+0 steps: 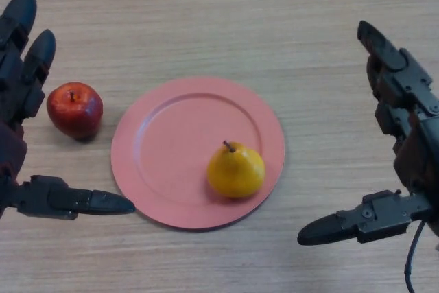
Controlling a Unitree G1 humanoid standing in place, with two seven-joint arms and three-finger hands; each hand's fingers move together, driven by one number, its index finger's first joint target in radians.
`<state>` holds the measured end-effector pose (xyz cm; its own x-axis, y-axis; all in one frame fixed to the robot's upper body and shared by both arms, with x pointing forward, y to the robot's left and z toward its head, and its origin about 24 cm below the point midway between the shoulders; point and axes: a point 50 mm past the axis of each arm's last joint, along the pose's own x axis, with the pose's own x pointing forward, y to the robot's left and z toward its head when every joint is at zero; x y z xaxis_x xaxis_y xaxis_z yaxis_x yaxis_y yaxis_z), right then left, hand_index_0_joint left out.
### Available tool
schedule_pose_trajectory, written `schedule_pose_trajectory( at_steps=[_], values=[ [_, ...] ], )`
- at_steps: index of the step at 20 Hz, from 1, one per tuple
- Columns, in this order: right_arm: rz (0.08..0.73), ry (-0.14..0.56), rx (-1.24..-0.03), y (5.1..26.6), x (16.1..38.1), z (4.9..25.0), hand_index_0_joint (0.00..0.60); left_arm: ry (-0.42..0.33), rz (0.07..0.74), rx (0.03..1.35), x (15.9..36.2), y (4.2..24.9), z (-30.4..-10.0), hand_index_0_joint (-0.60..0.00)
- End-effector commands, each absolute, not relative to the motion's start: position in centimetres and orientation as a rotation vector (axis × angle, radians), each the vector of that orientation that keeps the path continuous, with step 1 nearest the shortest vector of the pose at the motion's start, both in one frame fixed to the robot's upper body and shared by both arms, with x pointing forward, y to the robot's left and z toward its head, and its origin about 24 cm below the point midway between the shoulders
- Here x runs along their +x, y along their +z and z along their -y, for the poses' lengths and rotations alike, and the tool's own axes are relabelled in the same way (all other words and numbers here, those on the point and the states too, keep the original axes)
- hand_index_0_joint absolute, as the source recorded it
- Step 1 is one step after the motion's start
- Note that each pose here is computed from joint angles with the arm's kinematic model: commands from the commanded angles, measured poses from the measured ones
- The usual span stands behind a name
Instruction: Pick up the yellow pear and place it on the plate
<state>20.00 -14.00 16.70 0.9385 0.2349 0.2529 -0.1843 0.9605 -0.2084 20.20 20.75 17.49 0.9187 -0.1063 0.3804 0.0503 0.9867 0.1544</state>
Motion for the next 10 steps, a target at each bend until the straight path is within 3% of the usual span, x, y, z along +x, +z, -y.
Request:
schedule_pose_trajectory(
  at_steps=[1, 10],
  values=[
    [0.428, 0.191, -0.153, 19.1, 18.94, 14.3, 0.0, -0.082, 0.535, 0.214, 19.64, 19.35, -20.62, 0.0],
    [0.412, 0.229, -0.185, 18.96, 18.98, 13.76, 0.0, -0.089, 0.544, 0.216, 19.99, 20.09, -20.83, 0.0]
  ],
)
